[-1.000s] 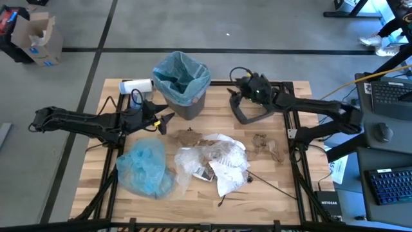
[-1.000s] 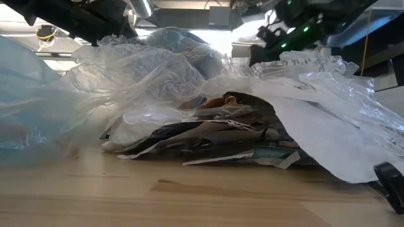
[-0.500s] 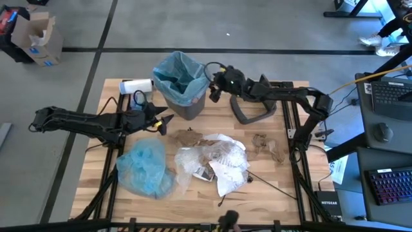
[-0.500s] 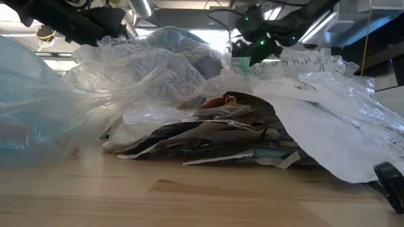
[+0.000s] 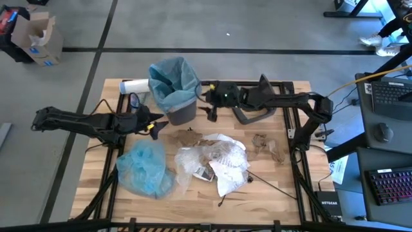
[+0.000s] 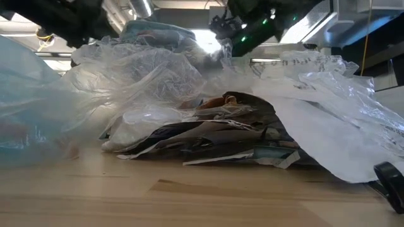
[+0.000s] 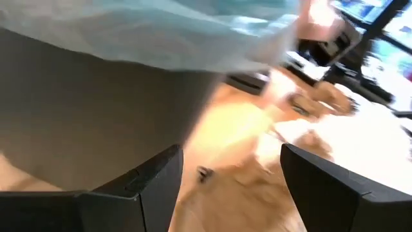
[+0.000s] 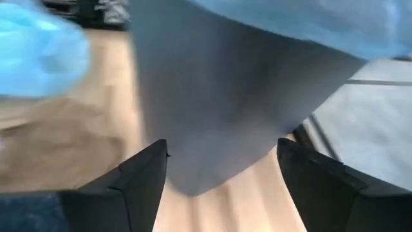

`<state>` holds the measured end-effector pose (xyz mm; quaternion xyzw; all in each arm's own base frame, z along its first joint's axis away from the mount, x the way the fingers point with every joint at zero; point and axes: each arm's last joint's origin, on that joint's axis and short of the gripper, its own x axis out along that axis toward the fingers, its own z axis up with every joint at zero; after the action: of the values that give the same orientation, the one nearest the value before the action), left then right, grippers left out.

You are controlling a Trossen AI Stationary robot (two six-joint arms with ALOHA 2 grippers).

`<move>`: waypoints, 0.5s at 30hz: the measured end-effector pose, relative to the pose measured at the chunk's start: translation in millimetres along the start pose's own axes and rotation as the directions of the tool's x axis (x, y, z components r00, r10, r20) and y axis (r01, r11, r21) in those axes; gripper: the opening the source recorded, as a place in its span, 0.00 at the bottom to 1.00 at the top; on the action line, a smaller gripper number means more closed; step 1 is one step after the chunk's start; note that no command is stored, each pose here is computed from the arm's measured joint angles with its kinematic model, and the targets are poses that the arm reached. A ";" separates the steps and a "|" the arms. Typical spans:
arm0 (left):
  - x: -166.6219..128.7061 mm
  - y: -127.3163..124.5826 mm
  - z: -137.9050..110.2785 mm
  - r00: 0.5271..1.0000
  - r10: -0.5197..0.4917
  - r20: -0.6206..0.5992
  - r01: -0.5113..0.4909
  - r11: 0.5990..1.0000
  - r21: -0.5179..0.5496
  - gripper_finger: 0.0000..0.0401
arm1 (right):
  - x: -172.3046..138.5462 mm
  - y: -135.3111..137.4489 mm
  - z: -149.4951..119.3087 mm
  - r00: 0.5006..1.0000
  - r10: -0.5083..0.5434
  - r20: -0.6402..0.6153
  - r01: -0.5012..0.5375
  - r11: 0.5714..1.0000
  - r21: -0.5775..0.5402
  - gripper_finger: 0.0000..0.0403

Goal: Pick and place trash into bin
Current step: Move the trash bin to the left of the table, then put the brown napkin into the trash bin

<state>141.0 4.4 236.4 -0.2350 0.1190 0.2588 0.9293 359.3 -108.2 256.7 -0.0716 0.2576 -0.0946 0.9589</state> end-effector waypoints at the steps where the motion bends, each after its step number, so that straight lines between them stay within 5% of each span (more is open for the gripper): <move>1: -2.5 -0.3 0.2 1.000 -0.029 -0.010 0.029 1.000 0.009 0.63 | -8.8 1.8 3.5 1.000 0.016 -0.007 -0.016 1.000 0.000 0.70; 7: -3.9 -2.7 -2.6 0.997 -0.066 -0.042 0.069 0.995 0.067 0.63 | -76.8 16.0 5.6 0.968 0.130 -0.213 -0.121 0.991 0.053 0.70; 12: 1.6 -4.2 -6.2 0.996 -0.051 -0.071 0.055 0.996 0.067 0.63 | -134.1 36.7 -11.1 0.875 0.227 -0.428 -0.173 0.972 0.160 0.70; 15: 5.1 -5.4 -8.1 0.995 -0.045 -0.086 0.050 0.998 0.049 0.63 | -153.2 49.7 -33.6 0.817 0.235 -0.527 -0.109 0.960 0.259 0.70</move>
<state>147.4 -1.6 229.7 -0.2245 0.1592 0.2233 0.9351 219.4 -29.4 292.3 0.0876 0.5172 -0.0512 0.8498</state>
